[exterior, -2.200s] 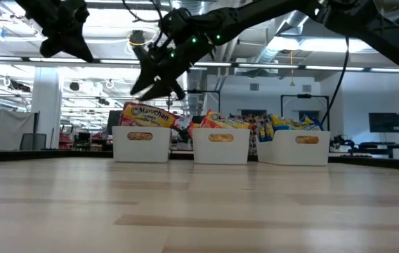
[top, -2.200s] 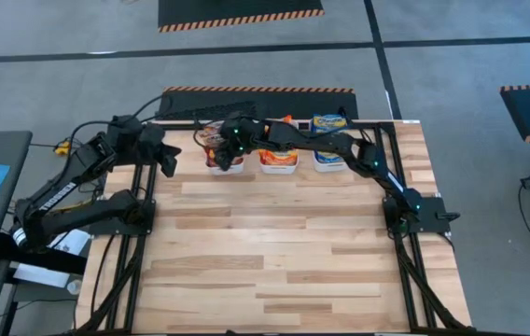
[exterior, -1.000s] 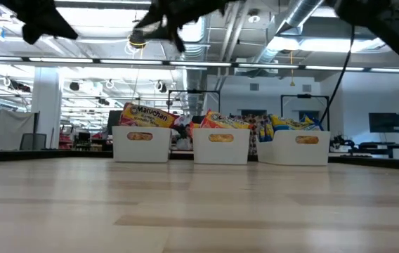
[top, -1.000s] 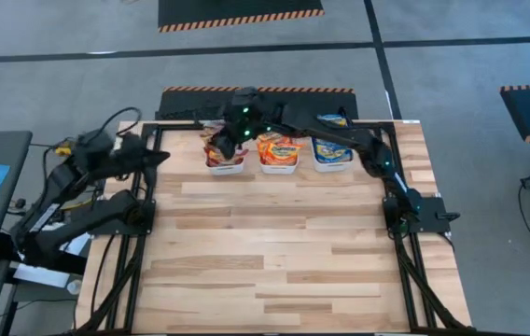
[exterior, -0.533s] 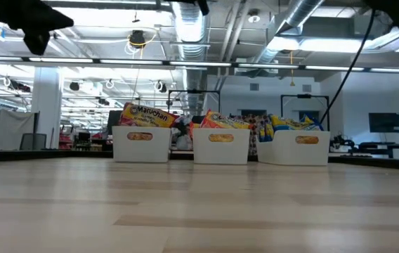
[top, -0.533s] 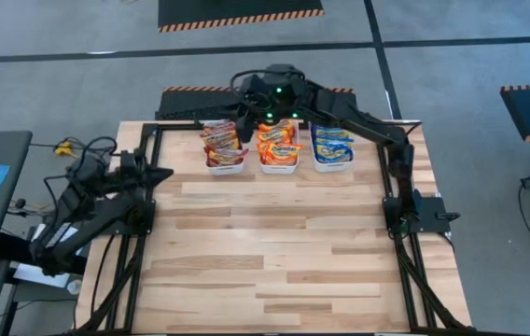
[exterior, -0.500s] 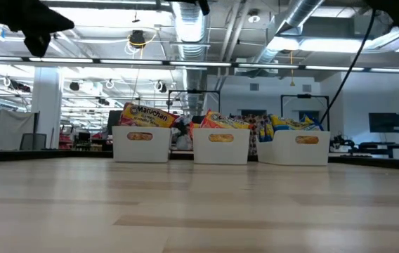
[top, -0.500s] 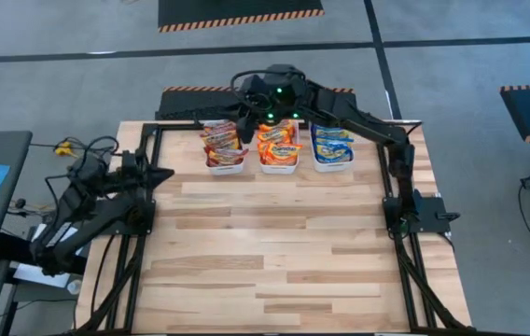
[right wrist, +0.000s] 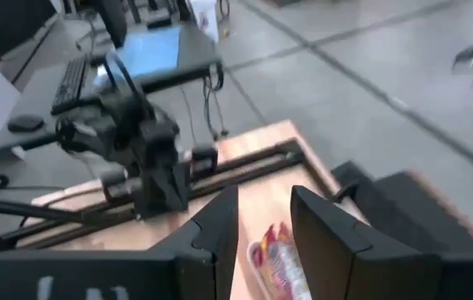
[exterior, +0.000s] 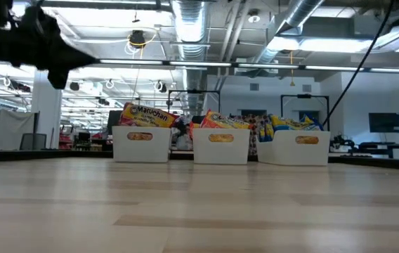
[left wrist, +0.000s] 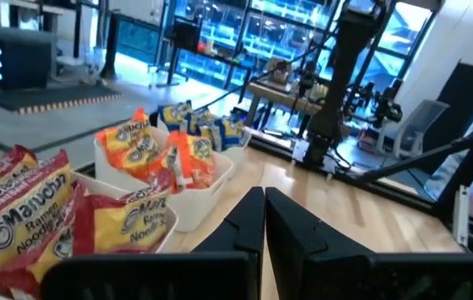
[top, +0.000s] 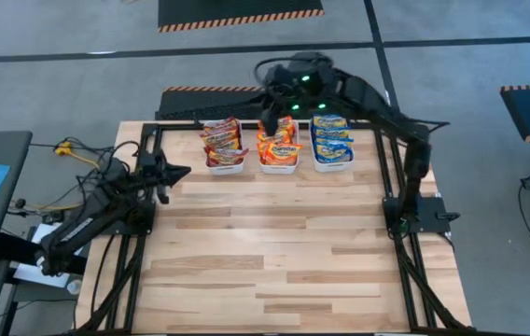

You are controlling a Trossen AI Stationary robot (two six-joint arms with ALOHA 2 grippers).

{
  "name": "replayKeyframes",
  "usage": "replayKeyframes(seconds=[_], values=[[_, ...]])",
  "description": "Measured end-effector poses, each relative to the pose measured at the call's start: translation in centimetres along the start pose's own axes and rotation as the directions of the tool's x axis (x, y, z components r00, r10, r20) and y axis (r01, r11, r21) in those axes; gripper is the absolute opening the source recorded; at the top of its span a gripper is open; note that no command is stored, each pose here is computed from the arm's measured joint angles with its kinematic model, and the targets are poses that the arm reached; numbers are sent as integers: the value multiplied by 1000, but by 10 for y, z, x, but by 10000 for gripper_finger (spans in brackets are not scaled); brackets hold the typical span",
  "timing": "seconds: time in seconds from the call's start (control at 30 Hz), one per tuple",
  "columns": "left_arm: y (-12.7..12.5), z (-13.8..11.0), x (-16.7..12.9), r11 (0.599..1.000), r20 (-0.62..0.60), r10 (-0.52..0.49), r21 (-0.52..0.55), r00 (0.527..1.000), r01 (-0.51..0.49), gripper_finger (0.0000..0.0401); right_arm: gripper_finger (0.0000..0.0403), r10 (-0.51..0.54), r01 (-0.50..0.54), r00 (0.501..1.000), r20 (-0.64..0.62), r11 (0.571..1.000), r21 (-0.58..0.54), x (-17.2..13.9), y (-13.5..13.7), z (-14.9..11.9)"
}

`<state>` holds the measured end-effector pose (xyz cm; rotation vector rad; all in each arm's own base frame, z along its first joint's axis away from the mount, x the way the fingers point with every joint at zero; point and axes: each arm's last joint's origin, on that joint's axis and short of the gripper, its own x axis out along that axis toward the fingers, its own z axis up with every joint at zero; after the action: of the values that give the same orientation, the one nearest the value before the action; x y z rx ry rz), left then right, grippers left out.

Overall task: Sort Maruchan noodles
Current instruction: Return to Home Position

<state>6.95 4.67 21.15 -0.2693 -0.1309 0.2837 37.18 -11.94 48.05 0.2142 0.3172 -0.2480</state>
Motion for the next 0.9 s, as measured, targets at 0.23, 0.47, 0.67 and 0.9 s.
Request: replayKeyframes(seconds=[0.23,0.47,0.67,0.9], values=[[10,-19,4,995,-29,62,78,998,-60,0,136,-33,36,997,71,998,-47,-65,-2,19],[21,-33,5,954,-25,240,190,970,-231,0,136,-139,144,989,53,983,-109,-144,2,19],[21,-37,9,975,12,201,94,980,-201,0,136,-195,193,981,0,971,-141,-204,10,6],[19,-41,12,974,-18,222,49,975,-221,0,136,-257,261,965,48,942,-212,-265,13,-9]])
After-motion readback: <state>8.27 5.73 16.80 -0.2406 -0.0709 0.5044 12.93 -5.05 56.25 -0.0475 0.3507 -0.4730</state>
